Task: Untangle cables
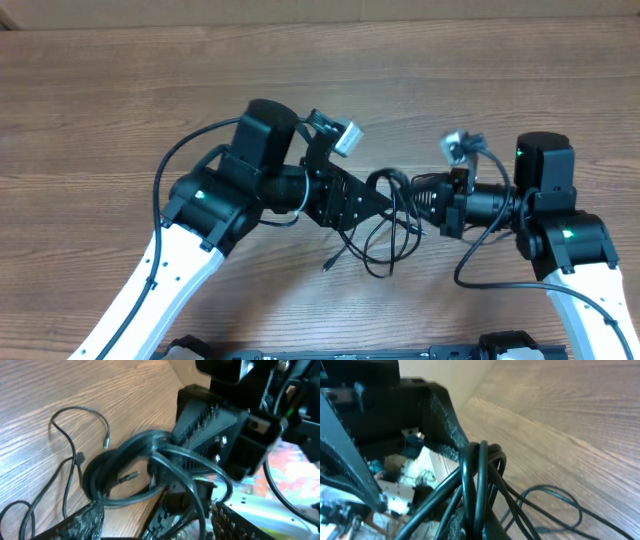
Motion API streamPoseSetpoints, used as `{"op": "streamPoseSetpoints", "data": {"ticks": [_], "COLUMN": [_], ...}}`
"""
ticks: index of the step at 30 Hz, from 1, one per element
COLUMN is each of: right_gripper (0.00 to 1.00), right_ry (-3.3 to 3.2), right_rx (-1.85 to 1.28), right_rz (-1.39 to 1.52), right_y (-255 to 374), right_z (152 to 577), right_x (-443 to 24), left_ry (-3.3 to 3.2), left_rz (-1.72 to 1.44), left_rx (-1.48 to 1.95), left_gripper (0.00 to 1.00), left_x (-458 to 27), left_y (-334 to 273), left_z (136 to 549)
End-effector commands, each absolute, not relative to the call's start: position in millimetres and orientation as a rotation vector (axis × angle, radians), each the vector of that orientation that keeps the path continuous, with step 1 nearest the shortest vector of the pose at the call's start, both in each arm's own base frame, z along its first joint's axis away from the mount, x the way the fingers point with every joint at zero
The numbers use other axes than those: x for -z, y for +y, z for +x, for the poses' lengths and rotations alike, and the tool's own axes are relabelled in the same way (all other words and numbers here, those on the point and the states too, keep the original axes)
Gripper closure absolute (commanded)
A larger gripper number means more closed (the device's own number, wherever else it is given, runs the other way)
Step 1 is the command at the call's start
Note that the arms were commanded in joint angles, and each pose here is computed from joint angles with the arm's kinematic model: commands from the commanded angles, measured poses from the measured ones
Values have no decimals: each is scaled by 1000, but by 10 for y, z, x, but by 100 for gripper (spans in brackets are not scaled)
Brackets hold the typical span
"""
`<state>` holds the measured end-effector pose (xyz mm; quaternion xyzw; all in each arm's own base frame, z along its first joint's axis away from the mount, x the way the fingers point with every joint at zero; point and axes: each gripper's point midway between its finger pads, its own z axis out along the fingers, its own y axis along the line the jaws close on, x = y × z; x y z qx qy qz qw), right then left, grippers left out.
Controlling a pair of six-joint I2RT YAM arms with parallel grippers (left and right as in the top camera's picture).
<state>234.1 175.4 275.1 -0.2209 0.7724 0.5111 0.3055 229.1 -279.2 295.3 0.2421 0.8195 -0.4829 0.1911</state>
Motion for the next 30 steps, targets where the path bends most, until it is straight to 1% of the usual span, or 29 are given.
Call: {"op": "streamPoseSetpoints", "data": {"ticks": [1, 6, 7, 11, 13, 18, 27, 30], "right_gripper": [96, 96, 96, 96, 96, 96, 96, 96], "right_ry": [2038, 1974, 1954, 1912, 1893, 1860, 1855, 1849], "right_rx": [-1411, -1434, -1448, -1507, -1531, -1566, -1564, -1546], "right_rz": [-458, -374, -355, -285, -260, -212, -186, -172], "right_y": [1693, 1654, 1655, 1658, 1657, 1651, 1651, 1636], "right_z": [2440, 2607, 2641, 2708, 2728, 2767, 2797, 2829], "right_x": [-2926, -3154, -3230, -3431, -3515, -3657, -3676, -3679], "left_ry": [2252, 2271, 2272, 2306, 2355, 2417, 2334, 2350], "left_rz": [673, 497, 460, 323, 186, -70, -190, -267], "left_rx": [1422, 1475, 1496, 1555, 1571, 1601, 1705, 1735], "left_gripper": [31, 26, 24, 21, 20, 20, 21, 28], "left_x": [-3102, -3203, -3238, -3292, -3272, -3251, -3482, -3485], "left_y": [-2743, -2702, -2714, -2728, -2712, -2687, -2740, -2741], "left_z": [2306, 2465, 2485, 2530, 2576, 2662, 2781, 2782]}}
